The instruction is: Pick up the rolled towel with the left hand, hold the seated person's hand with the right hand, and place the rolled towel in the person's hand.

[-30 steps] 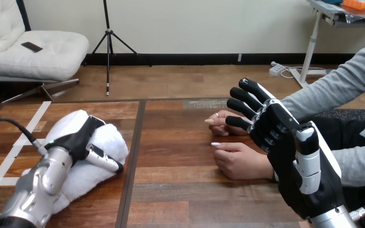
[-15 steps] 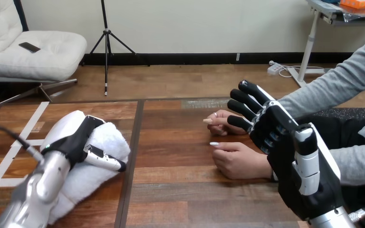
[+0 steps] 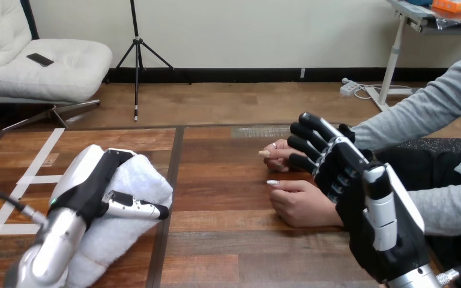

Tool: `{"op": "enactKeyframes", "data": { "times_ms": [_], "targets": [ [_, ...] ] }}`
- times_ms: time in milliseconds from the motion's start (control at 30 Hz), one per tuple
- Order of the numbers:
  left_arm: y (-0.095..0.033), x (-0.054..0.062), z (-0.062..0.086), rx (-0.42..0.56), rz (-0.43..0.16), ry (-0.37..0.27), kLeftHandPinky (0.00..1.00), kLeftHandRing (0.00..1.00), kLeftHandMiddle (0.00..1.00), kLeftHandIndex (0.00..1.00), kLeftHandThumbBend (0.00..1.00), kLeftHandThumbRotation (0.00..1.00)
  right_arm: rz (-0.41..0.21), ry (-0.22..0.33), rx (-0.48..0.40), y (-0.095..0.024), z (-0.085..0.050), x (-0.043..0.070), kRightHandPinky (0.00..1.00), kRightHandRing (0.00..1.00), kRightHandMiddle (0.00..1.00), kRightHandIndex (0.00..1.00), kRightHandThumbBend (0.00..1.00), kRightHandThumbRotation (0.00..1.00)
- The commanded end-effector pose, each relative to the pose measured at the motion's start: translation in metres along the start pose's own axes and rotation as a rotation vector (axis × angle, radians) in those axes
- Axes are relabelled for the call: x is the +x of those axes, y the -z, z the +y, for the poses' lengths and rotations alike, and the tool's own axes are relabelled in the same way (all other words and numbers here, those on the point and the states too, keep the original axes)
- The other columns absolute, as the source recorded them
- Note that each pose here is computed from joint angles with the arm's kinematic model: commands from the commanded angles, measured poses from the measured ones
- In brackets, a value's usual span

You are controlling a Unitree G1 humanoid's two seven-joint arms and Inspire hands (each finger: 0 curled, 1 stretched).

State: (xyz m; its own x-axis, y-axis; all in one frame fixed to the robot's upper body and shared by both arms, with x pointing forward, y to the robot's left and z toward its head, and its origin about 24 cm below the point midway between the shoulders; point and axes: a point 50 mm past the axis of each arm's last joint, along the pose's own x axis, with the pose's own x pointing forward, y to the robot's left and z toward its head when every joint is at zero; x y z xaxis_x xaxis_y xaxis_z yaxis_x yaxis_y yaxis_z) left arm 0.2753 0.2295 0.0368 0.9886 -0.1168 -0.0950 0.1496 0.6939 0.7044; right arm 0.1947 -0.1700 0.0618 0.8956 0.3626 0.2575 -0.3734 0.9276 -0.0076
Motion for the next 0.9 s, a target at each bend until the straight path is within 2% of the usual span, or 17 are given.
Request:
{"op": "enactKeyframes", "data": {
  "times_ms": [0,500,700,867],
  "targets": [
    [-0.055,-0.008,0.035,-0.139,-0.293,-0.214,0.26,0.31,0.38,0.43,0.65,0.00,-0.044,-0.033,-0.083,-0.009,-0.010,0.023,0.90,0.92,0.93,0.92,0.84,0.99],
    [-0.066,-0.021,0.039,-0.245,-0.372,-0.256,0.25,0.31,0.38,0.42,0.62,0.00,-0.043,-0.027,-0.190,-0.005,-0.027,0.031,0.86,0.90,0.92,0.91,0.86,0.98],
    [-0.070,-0.026,0.041,-0.310,-0.403,-0.271,0.26,0.31,0.38,0.42,0.62,0.00,-0.052,-0.012,-0.275,-0.004,-0.034,0.035,0.81,0.87,0.89,0.89,0.86,0.98],
    [-0.073,-0.029,0.042,-0.361,-0.444,-0.288,0.26,0.32,0.38,0.42,0.60,0.00,-0.051,-0.003,-0.296,-0.004,-0.040,0.039,0.77,0.85,0.88,0.87,0.85,0.97]
  ]
}}
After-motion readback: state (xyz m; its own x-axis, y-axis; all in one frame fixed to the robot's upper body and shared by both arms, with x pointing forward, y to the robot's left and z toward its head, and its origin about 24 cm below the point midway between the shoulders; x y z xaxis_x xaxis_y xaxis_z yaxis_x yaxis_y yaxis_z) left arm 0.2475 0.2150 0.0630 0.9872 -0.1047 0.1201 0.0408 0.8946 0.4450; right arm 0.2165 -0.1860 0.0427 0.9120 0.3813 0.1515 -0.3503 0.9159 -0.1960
